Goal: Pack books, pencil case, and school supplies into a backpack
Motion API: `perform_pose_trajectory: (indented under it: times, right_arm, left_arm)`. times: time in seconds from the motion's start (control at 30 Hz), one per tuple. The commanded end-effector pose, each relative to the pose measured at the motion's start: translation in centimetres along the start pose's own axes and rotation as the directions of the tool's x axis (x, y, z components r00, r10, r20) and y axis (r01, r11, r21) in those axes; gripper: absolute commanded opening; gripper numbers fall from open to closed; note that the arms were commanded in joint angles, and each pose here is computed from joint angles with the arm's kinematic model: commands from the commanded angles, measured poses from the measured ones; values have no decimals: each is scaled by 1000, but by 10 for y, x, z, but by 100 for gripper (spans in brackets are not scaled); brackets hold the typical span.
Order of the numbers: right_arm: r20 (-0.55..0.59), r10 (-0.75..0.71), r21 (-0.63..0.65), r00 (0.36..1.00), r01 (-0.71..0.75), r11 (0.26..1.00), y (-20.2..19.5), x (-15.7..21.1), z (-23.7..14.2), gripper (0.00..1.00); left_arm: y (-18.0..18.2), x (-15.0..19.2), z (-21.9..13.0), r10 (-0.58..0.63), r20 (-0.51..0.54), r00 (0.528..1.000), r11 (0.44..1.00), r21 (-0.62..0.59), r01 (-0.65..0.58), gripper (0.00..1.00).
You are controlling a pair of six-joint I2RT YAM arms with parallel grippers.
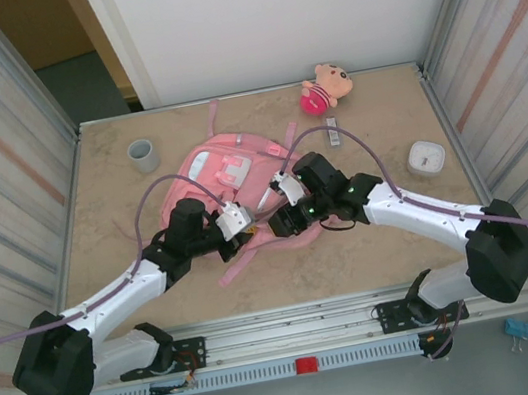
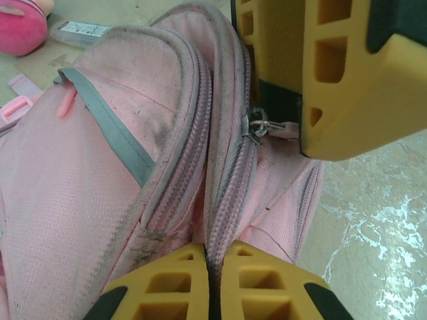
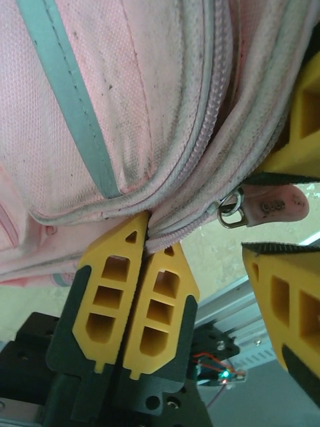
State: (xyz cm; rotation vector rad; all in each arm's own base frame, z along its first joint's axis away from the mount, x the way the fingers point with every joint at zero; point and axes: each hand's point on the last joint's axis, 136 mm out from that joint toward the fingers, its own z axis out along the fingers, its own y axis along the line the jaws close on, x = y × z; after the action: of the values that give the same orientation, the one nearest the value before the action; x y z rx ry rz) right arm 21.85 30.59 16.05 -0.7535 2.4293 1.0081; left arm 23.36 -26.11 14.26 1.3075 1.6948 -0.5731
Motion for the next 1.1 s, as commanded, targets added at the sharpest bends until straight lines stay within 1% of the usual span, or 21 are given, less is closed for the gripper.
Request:
perform_pose_trajectory:
  times: [0.0,0.03,0.07,0.17,0.23,0.33,0.5,0.6,0.67,0.73,0.8,0.87,0.97,1.0,1.07]
  right_arm:
    - [68,-23,44,997,20,999,-2,-25,-2,39]
    - [65,-17,65,998,13,998,-7,-25,-1,40]
    - [66,-14,83,998,9,997,-9,-26,-1,38]
    - [65,-5,149,998,-5,989,-19,-26,-5,23]
    - [76,-3,195,997,-11,981,-26,-26,-14,16]
    - [95,32,212,995,-51,976,-36,-24,-29,10]
    - [103,145,218,984,-164,962,-68,-10,-52,5]
    - [96,189,191,977,-204,960,-80,-3,-58,2]
    - [89,202,169,975,-215,962,-82,-1,-59,0]
    - [80,206,138,975,-215,967,-79,-1,-57,0]
    - [67,203,72,977,-208,975,-67,-4,-53,0]
    - [60,189,7,980,-190,982,-51,-7,-50,0]
    - [47,152,-65,987,-149,987,-25,-10,-47,0]
    - [43,141,-83,989,-137,987,-17,-10,-46,0]
    - [39,130,-109,991,-125,986,-4,-12,-45,0]
  left_arm:
    - [-2,-41,-8,30,145,989,999,27,-35,0]
    - [-2,-41,-8,31,145,989,999,28,-35,0]
    - [-1,-42,-8,33,147,989,999,24,-37,0]
    - [1,-40,-9,35,136,990,999,10,-36,0]
    - [4,-35,-9,35,112,993,999,-13,-34,0]
    - [6,-26,-10,37,69,997,999,-34,-35,0]
    - [7,-12,-14,41,10,999,998,-57,-40,0]
    - [6,-6,-17,42,-13,999,997,-65,-43,0]
    - [4,-1,-18,41,-28,999,997,-66,-42,0]
    - [3,3,-20,40,-43,998,997,-68,-42,0]
    - [2,4,-22,34,-48,998,997,-68,-37,1]
    - [0,-1,-24,25,-27,999,998,-56,-26,10]
    - [-5,-22,-27,24,19,1000,999,-31,-23,33]
    - [-8,-32,-27,35,35,999,999,-20,-34,41]
    - [-14,-48,-25,73,46,996,997,-10,-72,53]
